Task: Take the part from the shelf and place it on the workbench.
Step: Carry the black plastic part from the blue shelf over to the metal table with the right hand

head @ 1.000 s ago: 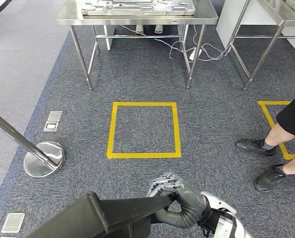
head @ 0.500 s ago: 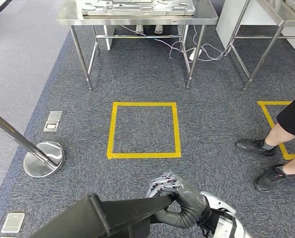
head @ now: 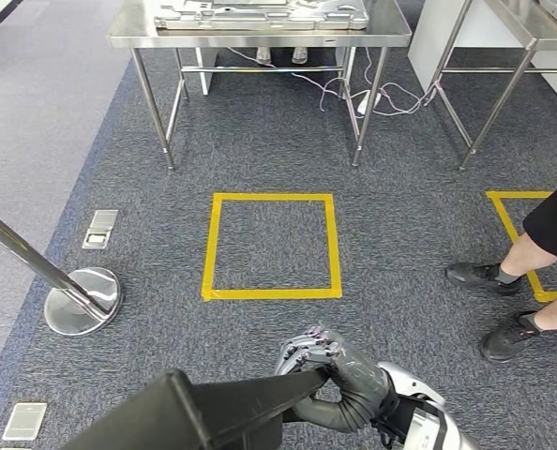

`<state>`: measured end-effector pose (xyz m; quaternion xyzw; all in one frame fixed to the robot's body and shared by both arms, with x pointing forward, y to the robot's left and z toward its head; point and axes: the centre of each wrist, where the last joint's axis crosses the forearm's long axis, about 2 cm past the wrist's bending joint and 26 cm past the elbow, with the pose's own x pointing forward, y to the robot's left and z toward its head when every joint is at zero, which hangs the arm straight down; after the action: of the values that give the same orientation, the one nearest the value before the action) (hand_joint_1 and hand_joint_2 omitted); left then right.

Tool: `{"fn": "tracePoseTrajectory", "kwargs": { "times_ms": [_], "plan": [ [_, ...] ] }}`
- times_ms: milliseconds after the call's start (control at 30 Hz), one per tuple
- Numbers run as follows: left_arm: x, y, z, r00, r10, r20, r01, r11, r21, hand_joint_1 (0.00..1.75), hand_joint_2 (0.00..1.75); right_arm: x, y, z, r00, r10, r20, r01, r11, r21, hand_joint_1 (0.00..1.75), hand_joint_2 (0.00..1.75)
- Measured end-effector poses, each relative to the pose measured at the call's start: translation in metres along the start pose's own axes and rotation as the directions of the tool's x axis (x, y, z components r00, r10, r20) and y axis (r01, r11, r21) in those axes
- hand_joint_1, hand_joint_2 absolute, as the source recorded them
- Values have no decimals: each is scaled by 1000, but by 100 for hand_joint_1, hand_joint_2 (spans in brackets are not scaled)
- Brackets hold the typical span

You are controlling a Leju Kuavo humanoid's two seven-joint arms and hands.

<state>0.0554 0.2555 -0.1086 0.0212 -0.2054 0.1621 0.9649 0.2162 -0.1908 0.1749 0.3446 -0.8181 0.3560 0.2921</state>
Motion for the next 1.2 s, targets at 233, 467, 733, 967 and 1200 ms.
{"fn": "tracePoseTrajectory", "kwargs": {
  "times_ms": [233,467,733,967,1200],
  "plan": [
    [0,0,0,1000,2,7,-2,1000,-2,0,175,0,0,-1,1000,-8,4,8,1000,7,175,175],
    [0,0,0,1000,1,9,-1,1000,-2,0,175,0,0,-2,1000,-8,7,8,1000,5,175,175],
    [0,0,0,1000,1,10,-1,1000,-2,0,175,0,0,-4,1000,-9,12,9,1000,2,175,175],
    [2,-1,-1,1000,3,15,-3,1000,-3,0,175,1,-1,-6,1000,-5,22,5,1000,1,175,175],
    [1,0,0,1000,3,12,-3,1000,-1,0,175,1,0,-6,1000,-8,19,8,1000,1,175,175]
  ]
}}
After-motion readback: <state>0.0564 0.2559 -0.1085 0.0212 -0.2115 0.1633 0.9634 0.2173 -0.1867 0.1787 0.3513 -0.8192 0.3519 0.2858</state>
